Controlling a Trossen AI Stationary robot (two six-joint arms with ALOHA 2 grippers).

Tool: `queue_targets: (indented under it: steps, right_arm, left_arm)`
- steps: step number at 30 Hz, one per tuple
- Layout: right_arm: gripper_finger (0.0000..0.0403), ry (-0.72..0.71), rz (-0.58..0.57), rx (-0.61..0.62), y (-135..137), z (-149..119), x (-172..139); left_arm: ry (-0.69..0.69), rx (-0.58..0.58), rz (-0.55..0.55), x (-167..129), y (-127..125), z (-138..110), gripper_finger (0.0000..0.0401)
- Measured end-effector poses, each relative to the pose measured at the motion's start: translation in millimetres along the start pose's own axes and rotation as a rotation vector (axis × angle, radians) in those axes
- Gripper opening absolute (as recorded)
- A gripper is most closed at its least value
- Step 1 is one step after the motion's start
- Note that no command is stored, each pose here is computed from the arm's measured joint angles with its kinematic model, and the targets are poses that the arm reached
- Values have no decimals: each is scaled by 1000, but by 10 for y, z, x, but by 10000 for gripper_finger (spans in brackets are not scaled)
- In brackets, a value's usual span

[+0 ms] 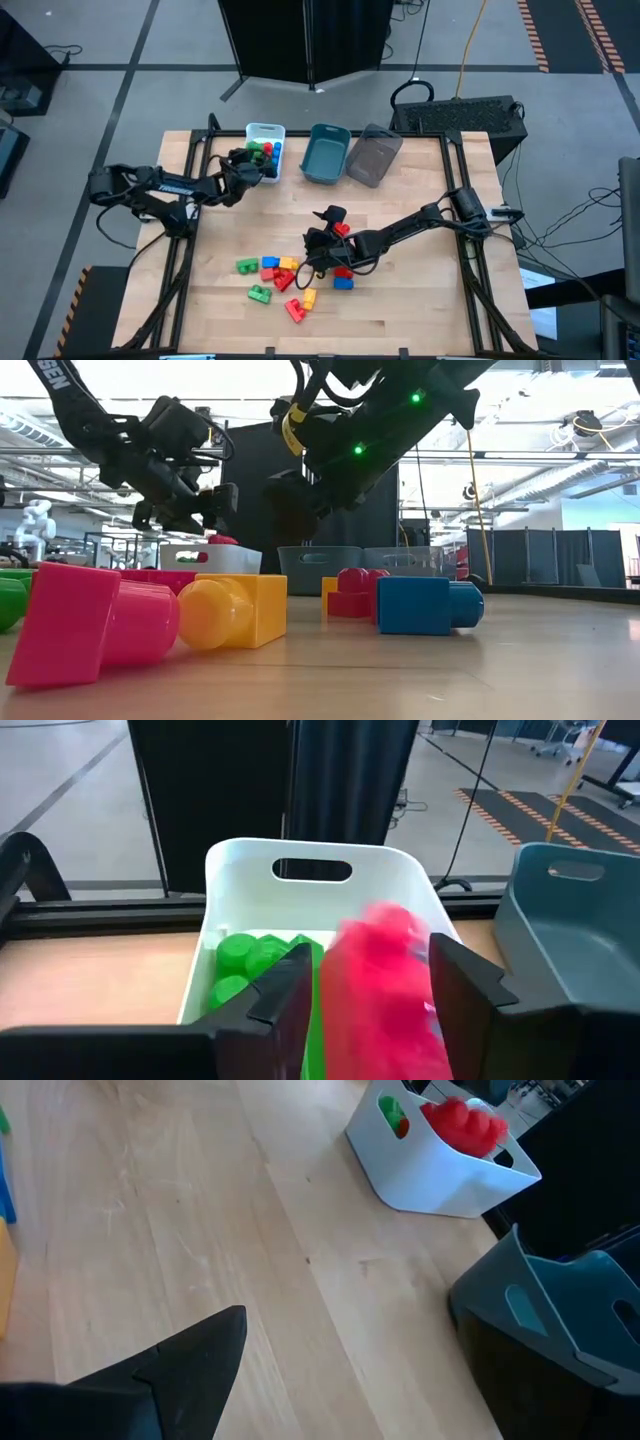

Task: Sort blocks by size
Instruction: Put the 2 studs green game piece into the blue bin

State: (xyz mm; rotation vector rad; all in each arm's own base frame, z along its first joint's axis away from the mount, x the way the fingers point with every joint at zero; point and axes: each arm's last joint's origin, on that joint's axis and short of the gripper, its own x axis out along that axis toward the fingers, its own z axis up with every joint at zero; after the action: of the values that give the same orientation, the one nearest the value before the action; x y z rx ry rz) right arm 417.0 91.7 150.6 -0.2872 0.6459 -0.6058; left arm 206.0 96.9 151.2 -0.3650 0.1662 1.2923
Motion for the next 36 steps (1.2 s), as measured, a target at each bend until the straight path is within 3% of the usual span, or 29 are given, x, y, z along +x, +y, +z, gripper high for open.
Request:
queue_targets:
  steps: [7,12,18,24,28,36]
  right_arm:
    - [352,10,-2,-12,-2,-13,0]
    - [352,34,-6,-33,-2,-48,-9]
    - [352,78,-10,-26,-77,-42,-117]
    - [352,92,45,41,-179,49,-238]
    - [352,101,121,31,-162,68,-265]
    - [352,148,174,-4,-159,24,-266]
  left_arm:
    - [18,12,-20,3,-6,-12,168]
    - [14,121,-79,-60,-29,48,169]
    - [-33,234,-214,-321,-63,240,169]
    - [-20,278,-430,-650,-39,376,169]
    - [24,311,-549,-808,-4,379,169]
    - [49,344,-675,-997,-26,337,169]
